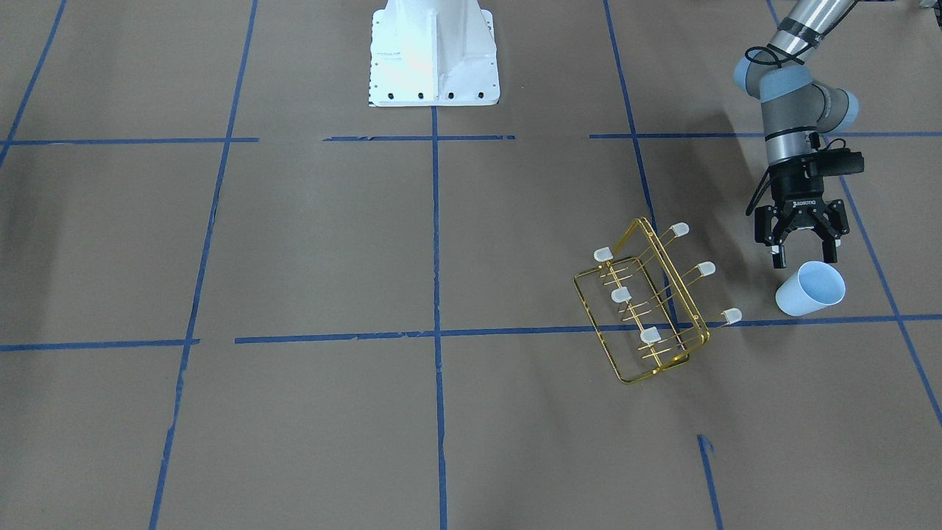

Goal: Hang cup on cup holder
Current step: 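Lift the held cup upward with the left gripper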

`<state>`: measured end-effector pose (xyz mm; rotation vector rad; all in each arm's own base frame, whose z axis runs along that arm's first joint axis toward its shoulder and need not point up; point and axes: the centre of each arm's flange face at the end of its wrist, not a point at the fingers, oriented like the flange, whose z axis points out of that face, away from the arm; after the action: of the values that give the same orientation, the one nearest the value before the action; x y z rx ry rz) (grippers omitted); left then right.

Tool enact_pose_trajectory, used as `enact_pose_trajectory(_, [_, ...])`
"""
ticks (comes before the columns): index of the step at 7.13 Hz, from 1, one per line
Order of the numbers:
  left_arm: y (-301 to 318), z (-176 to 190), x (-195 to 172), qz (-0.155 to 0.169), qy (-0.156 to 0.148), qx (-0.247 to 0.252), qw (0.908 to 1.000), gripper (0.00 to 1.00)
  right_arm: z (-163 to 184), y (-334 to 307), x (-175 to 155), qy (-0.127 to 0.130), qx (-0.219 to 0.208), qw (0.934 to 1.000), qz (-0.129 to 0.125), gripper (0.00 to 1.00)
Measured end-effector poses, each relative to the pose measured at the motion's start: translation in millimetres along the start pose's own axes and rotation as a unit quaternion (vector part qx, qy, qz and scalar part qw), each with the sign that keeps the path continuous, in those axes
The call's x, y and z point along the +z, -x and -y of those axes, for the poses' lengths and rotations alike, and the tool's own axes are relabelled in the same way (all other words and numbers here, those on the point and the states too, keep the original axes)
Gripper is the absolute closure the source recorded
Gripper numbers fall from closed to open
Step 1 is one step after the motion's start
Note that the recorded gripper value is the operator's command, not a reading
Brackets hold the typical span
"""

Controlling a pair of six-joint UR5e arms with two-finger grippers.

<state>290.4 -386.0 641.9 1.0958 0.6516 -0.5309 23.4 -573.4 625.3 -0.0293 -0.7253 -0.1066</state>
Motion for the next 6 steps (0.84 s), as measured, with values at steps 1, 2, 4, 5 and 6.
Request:
enact_pose_trajectory(1, [-2, -4, 1, -0.001, 0.003, 0.002, 1.0, 0.01, 0, 0, 0, 0.0, 0.0, 1.0, 0.0, 0.0])
enact_pose_trajectory(2, [-1, -8, 3, 0.001, 0.005, 0.004, 1.0, 0.01, 0, 0, 0, 0.0, 0.0, 1.0, 0.0, 0.0])
enact_pose_trajectory(4, [6, -12, 14, 0.012, 0.005, 0.008, 0.9999, 0.02, 0, 0, 0, 0.0, 0.0, 1.0, 0.0, 0.0])
enact_pose_trajectory(5, [7, -10, 24, 0.017, 0.005, 0.006, 0.9998, 0.02, 0, 0, 0, 0.0, 0.0, 1.0, 0.0, 0.0])
enact_pose_trajectory(6, [5, -7, 33, 0.02, 0.005, 0.002, 0.9998, 0.02, 0, 0, 0, 0.0, 0.0, 1.0, 0.0, 0.0])
